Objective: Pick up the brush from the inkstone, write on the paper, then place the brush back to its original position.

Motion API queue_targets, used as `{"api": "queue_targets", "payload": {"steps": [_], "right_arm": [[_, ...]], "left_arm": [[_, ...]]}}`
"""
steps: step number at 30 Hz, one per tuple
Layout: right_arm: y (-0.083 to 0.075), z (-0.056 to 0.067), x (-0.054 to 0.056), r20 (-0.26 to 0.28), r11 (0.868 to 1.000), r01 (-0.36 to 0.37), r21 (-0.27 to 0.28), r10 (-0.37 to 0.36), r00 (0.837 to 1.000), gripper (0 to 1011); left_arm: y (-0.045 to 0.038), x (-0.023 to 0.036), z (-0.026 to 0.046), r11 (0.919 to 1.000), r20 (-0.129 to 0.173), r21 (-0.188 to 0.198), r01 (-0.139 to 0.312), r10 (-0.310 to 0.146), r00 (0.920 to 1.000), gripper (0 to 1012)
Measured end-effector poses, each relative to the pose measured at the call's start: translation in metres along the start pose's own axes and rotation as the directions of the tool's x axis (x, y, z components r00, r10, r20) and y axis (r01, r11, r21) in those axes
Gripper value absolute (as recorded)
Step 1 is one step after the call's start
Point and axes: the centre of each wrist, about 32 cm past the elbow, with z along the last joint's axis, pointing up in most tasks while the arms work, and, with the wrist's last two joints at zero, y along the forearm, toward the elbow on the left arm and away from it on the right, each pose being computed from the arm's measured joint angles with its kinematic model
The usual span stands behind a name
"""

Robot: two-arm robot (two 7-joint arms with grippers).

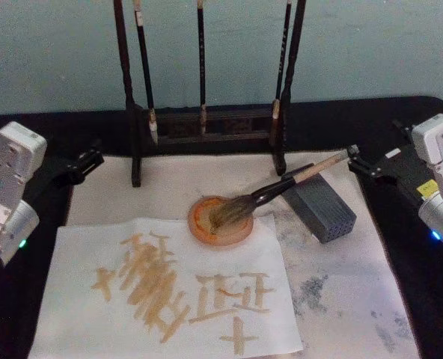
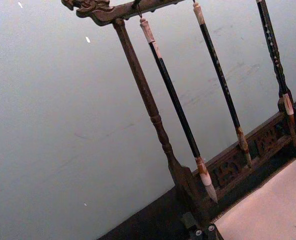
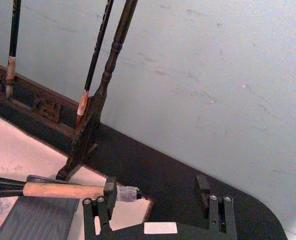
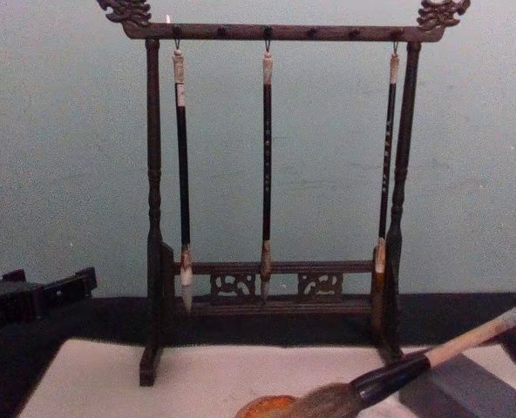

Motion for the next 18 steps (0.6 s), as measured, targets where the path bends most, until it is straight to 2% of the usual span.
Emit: {"api": "queue_targets", "payload": {"steps": [18], "right_arm": [[0.0000,0.0000,0.0000,0.000,1.000,0.000,0.000,0.000,1.000,1001]], "left_arm": [[0.0000,0.0000,0.0000,1.0000,0.000,0.000,0.000,0.000,1.0000,1002]]}}
